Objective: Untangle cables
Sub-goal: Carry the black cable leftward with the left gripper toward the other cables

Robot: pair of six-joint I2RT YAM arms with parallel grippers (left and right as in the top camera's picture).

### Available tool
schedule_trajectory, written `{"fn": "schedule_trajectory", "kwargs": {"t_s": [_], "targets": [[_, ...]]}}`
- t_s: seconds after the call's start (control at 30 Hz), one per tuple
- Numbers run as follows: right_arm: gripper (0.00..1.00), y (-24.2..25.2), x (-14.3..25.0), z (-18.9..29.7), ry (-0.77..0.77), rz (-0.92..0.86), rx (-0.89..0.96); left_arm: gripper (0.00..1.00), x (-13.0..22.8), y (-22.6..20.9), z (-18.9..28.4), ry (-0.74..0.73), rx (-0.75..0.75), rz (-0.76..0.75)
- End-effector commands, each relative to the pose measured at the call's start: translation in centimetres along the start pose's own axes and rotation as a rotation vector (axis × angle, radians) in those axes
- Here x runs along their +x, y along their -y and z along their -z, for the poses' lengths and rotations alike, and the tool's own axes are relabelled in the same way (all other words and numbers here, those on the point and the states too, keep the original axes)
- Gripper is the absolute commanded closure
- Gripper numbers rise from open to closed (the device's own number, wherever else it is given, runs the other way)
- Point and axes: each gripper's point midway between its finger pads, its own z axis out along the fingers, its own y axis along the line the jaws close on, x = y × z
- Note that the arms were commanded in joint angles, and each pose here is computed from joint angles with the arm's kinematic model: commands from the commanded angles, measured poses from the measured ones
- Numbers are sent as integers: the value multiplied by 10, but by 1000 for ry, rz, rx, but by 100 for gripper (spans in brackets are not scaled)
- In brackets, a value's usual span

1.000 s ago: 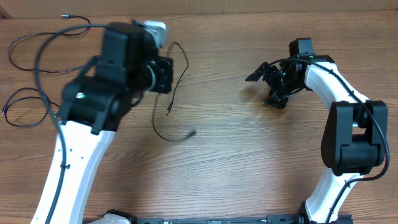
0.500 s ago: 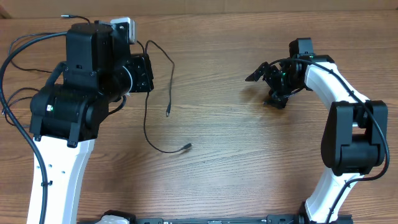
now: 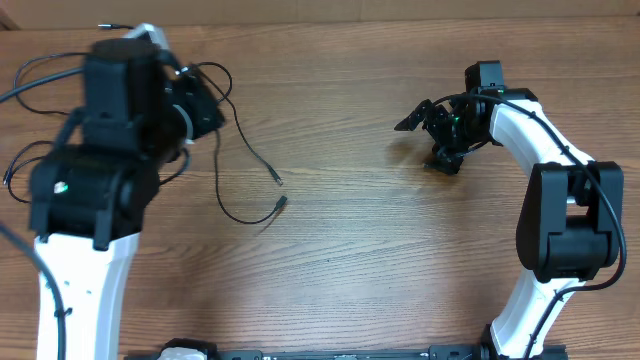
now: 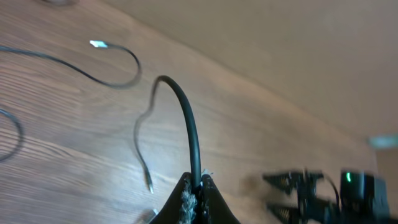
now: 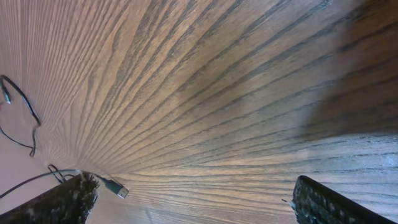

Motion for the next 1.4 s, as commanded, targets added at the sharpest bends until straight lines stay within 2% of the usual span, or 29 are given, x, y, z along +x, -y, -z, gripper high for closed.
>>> {"fn": "schedule_trajectory", "kwargs": {"t_s": [0.0,0.2,0.3,0.47,0.6,0.8,0.9,1.03,1.17,1.37], "targets": [[0,-12,-5,13,41,31,-21,96,-30,-21,29,123,-36,68],[0,-12,-5,13,41,31,-21,96,-23,-52,32,85,-120,204],[0,-12,-5,13,41,31,-21,96,-20,-53,32,75,-126,205],[0,-12,-5,13,41,31,-21,96,-9,-34,30,-3,-20,44],[0,-12,-5,13,41,31,-21,96,9,-3,33,-101,166,-103],[0,-12,-5,13,41,31,-21,96,30,-10,36,-194,144,-36],[0,-12,-5,13,41,31,-21,96,37,-23,36,-218,75,17],[0,-12,-5,13,41,31,-21,96,42,-61,37,-204,-142,129],[0,-12,-5,13,41,31,-21,96,44,-99,47,-145,-368,297],[0,-12,-5,13,41,31,-21,96,31,-132,60,-3,-564,384]]}}
